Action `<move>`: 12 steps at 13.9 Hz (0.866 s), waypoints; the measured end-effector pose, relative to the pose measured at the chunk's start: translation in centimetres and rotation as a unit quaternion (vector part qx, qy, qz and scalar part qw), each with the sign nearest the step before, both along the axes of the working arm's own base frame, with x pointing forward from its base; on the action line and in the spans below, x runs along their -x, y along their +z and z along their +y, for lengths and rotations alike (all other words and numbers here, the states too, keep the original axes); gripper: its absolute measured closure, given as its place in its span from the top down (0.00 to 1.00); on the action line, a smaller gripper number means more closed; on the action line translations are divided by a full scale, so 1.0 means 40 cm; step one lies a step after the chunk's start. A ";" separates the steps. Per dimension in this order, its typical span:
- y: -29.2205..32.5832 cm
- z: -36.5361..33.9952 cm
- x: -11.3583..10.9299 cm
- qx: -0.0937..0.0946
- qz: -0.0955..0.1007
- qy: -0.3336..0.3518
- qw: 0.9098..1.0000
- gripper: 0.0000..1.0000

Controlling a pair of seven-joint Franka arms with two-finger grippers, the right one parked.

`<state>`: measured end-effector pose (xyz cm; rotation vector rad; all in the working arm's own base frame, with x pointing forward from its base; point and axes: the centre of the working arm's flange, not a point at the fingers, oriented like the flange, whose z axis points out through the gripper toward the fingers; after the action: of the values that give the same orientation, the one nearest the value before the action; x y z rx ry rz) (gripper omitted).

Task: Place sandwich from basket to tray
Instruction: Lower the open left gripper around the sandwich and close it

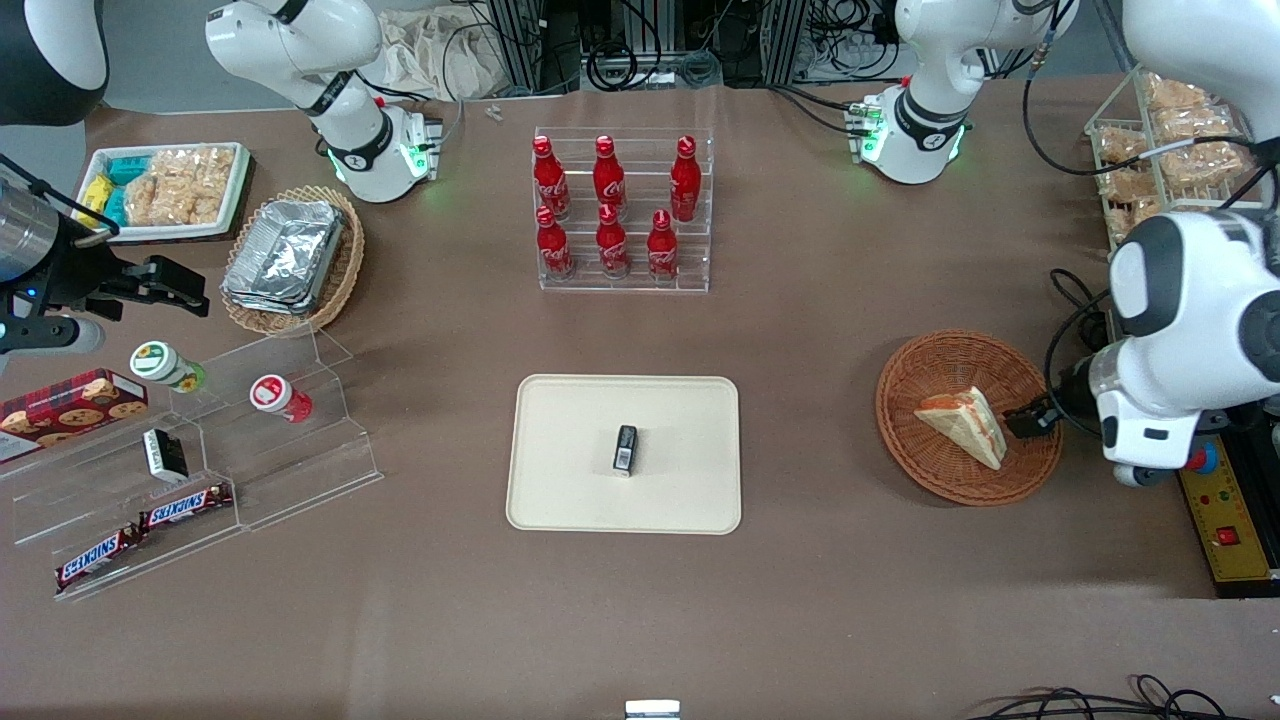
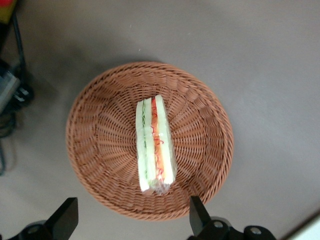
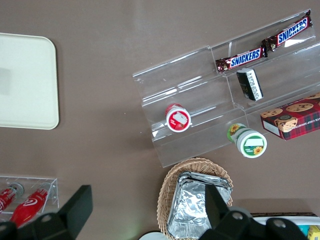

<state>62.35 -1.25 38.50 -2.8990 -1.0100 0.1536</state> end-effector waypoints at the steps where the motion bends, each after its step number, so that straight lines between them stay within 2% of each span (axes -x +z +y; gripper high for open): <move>1: -0.042 -0.001 0.005 -0.002 -0.001 0.019 1.000 1.00; 4: -0.137 -0.005 0.008 -0.006 -0.002 0.053 0.999 1.00; 8: -0.243 -0.022 0.032 -0.006 -0.014 0.070 0.997 1.00; 12: -0.310 -0.012 0.077 -0.008 0.002 0.075 0.997 1.00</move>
<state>59.26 -1.72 26.11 -2.8055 -1.2223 0.1579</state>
